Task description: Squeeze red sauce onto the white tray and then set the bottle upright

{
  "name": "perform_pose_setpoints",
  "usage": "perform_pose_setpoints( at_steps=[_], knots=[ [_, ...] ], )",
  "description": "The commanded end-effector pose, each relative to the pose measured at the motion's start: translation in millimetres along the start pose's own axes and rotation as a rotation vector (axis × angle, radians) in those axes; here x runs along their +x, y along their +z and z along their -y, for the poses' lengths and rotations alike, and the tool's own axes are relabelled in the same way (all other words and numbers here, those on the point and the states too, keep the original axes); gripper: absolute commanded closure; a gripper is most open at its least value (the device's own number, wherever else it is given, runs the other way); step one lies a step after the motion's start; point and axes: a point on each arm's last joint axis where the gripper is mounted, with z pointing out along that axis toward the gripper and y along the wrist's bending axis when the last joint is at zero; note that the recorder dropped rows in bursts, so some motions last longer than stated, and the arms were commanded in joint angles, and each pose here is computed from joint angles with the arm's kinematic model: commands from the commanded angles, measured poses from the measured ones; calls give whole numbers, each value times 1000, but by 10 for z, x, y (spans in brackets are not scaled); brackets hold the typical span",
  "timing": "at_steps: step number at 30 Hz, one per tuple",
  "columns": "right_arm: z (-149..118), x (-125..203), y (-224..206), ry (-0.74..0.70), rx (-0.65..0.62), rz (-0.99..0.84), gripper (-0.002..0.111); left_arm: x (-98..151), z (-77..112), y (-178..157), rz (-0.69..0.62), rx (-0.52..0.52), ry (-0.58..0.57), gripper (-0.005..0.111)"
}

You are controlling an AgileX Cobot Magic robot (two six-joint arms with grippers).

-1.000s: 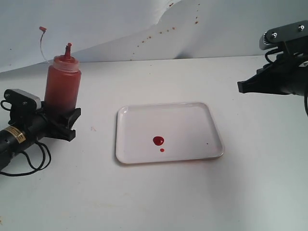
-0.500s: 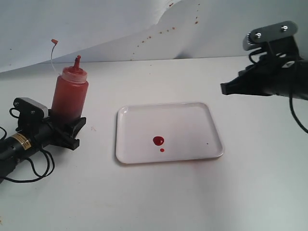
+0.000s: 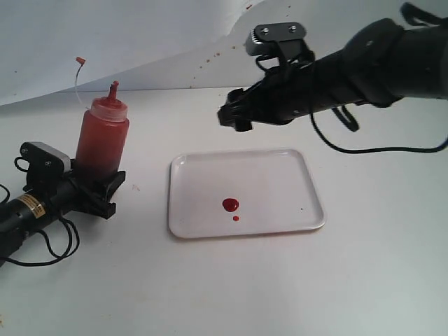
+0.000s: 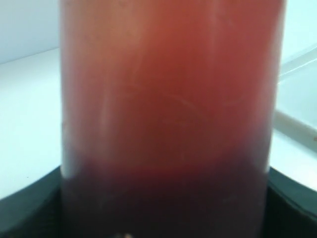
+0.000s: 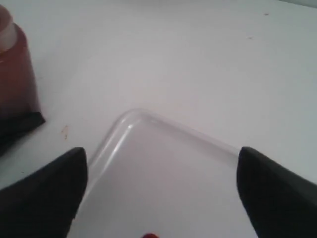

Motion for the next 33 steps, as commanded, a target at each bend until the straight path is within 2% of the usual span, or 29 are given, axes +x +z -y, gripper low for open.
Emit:
perform_pose_setpoints(
  at_steps=[1,6,10,16,22,27,31,33],
  knots=[
    [-202,-68,241,11,-57,20,26,-40,-9,12,37,4,14,107],
    [-418,-174,424,4,-170,-3,26,94,7,25,2,4,9,107],
    [-474,-266,485,7,-231,-8,26,107,9,26,-1,5,11,107],
    [-488,-263,492,12,-249,-18,26,215,17,32,-30,-1,-7,107],
    [-504,-277,424,-57,-250,-32,30,283,8,34,-49,-23,-23,103],
    [-463,-313,303,-98,-178,-63,37,285,-29,33,-50,-63,-38,81],
    [-401,-278,287,-122,-109,-114,38,286,-34,32,-50,-69,-42,52],
    [-380,-257,287,-136,-88,-137,38,286,-32,32,-50,-67,-42,43]
  ],
)
